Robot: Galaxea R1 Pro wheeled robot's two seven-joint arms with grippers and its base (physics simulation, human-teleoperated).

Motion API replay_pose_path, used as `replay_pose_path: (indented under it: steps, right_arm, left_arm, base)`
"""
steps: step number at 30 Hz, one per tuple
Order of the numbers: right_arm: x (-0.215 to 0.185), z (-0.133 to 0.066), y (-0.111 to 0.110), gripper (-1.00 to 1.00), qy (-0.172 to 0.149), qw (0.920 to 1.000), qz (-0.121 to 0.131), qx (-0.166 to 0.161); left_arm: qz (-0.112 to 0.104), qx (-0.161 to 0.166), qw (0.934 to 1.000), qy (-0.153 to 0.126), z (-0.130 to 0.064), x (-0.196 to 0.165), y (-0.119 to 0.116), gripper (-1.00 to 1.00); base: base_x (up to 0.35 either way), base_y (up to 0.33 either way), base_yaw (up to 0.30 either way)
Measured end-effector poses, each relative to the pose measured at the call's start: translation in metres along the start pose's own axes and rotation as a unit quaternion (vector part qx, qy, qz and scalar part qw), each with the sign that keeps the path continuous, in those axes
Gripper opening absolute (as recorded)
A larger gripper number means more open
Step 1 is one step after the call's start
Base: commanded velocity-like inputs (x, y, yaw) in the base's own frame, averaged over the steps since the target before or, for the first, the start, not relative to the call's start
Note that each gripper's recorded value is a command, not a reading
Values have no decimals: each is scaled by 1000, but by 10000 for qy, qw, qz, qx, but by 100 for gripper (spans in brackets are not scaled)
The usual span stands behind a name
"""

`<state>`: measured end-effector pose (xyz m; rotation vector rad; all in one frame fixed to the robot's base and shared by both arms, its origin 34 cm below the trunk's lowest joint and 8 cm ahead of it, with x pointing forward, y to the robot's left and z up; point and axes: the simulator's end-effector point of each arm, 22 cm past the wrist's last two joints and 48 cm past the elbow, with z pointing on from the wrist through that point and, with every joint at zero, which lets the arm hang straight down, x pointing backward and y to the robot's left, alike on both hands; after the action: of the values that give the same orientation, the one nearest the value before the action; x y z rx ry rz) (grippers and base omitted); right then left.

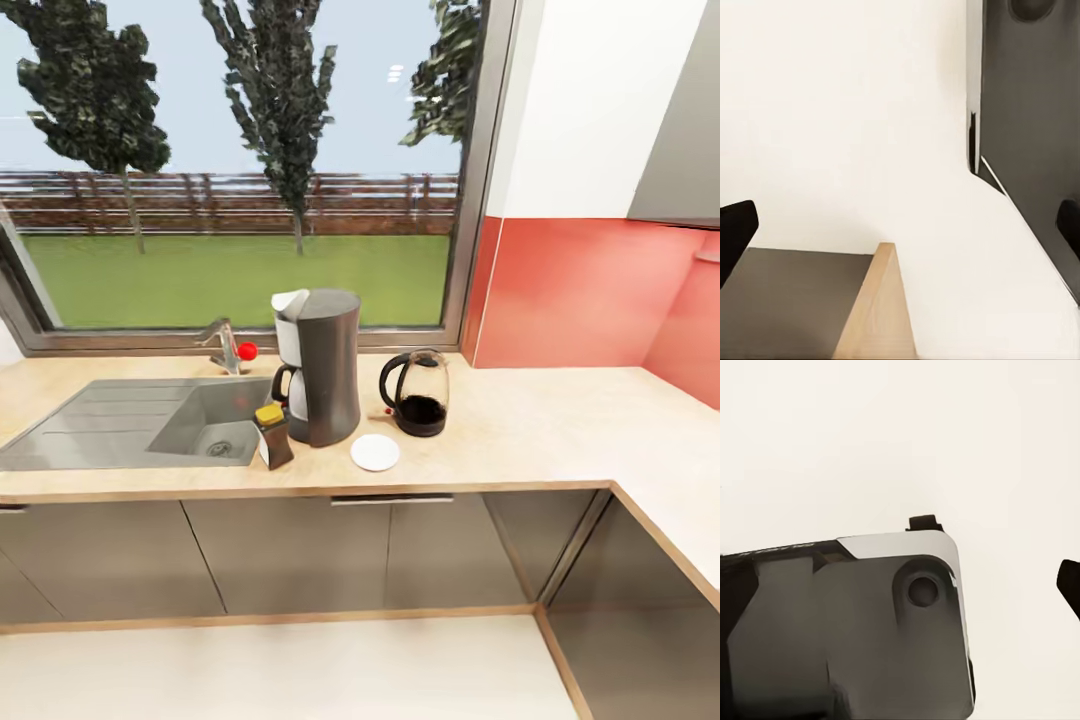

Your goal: Set up a coffee station on the kitchen countertop: keep the coffee maker on the countertop, move the bottle of coffee from the kitchen shelf to the counter next to the coffee maker, place a paper coffee filter on top of the coffee maker, put the saucer next to the coffee maker with the coffee cup on the saucer, and place the electric kettle next to the coffee maker.

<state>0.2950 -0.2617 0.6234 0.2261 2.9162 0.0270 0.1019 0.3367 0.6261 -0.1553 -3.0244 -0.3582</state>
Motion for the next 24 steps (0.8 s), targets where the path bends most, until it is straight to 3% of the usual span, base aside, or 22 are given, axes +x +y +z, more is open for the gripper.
replay_pose_path:
  steps: [11, 24]
  right_arm:
    - [4, 1, 2, 100, 43, 10000, -10, -10]
    - [5, 1, 0, 100, 65, 10000, 4, 36]
  left_arm:
    - [-5, 41, 10000, 15, -1, -1, -7, 100]
    - [72, 7, 10000, -14, 0, -3, 1, 100]
  base:
    - [0, 0, 277]
    - [0, 0, 277]
